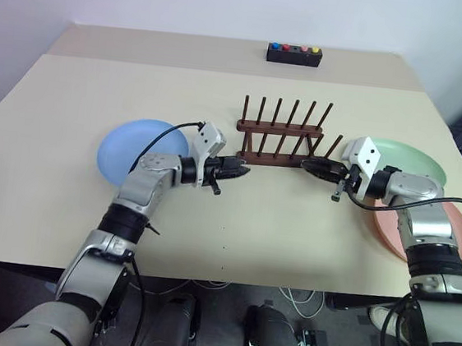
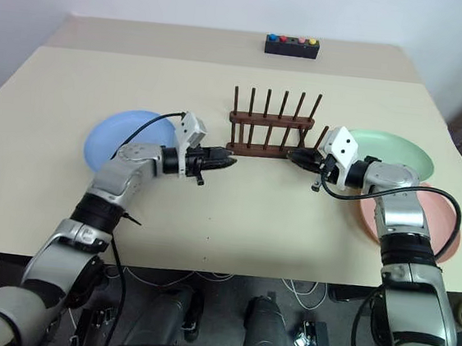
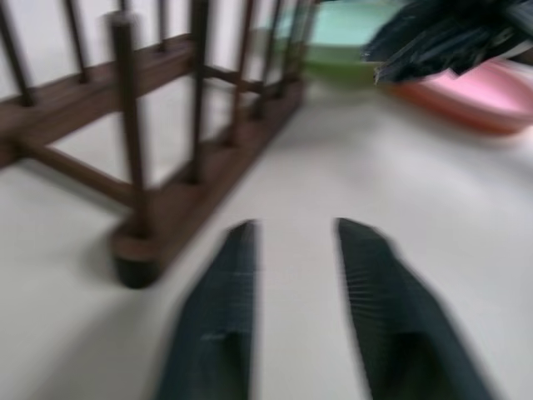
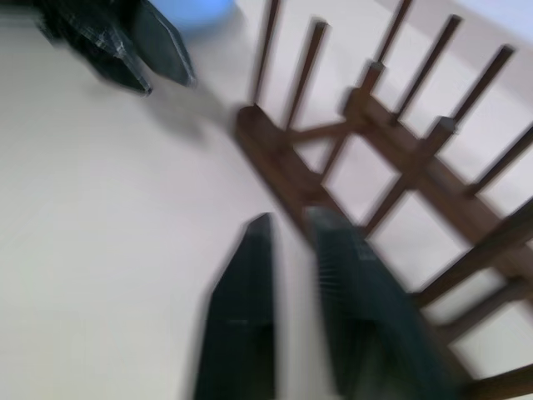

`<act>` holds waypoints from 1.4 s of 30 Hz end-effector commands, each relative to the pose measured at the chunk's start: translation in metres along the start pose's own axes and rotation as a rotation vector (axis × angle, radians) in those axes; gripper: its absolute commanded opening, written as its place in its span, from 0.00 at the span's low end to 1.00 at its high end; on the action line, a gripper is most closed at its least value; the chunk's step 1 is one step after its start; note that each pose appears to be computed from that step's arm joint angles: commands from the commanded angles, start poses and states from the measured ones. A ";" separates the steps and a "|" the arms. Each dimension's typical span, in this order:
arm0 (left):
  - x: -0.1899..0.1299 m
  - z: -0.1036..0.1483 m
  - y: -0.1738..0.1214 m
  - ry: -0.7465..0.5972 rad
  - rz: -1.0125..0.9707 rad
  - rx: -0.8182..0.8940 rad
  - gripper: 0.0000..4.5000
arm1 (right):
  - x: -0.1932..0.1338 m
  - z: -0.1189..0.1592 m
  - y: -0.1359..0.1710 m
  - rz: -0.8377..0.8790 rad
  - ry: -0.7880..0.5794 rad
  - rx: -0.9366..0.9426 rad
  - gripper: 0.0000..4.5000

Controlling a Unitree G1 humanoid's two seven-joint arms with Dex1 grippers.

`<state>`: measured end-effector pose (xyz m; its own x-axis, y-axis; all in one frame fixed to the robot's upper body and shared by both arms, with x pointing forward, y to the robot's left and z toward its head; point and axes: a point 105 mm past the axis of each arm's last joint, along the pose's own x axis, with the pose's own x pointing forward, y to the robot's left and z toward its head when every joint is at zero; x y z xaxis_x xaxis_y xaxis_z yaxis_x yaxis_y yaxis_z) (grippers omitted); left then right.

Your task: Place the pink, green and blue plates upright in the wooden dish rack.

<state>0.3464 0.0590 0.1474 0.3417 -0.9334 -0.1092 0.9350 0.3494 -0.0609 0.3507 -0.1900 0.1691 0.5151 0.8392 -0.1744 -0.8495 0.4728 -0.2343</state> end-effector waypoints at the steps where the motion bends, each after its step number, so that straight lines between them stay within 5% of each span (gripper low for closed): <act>1: -0.018 0.036 -0.019 -0.086 -0.078 0.041 0.85 | -0.017 0.037 -0.008 -0.039 -0.088 0.042 0.62; 3: -0.028 0.035 -0.019 -0.063 -0.064 0.064 1.00 | -0.025 0.040 -0.014 -0.073 -0.075 0.070 0.81; 5: -0.039 0.032 -0.017 -0.051 -0.057 0.063 1.00 | -0.030 0.038 -0.018 -0.099 -0.036 0.076 1.00; 15: -0.064 0.059 -0.026 -0.161 -0.077 0.118 1.00 | -0.068 0.033 -0.054 -0.225 0.325 -0.110 1.00; 23: -0.067 0.055 -0.044 -0.160 -0.151 0.138 1.00 | -0.086 0.025 -0.068 -0.170 0.577 -0.031 1.00; 42: -0.071 0.041 -0.061 -0.097 -0.180 0.142 1.00 | -0.108 -0.007 -0.076 -0.113 0.865 0.053 1.00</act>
<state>0.2732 0.1030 0.1912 0.1850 -0.9822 -0.0317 0.9823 0.1838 0.0368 0.3588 -0.3171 0.1886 0.4669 0.3048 -0.8301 -0.7812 0.5820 -0.2257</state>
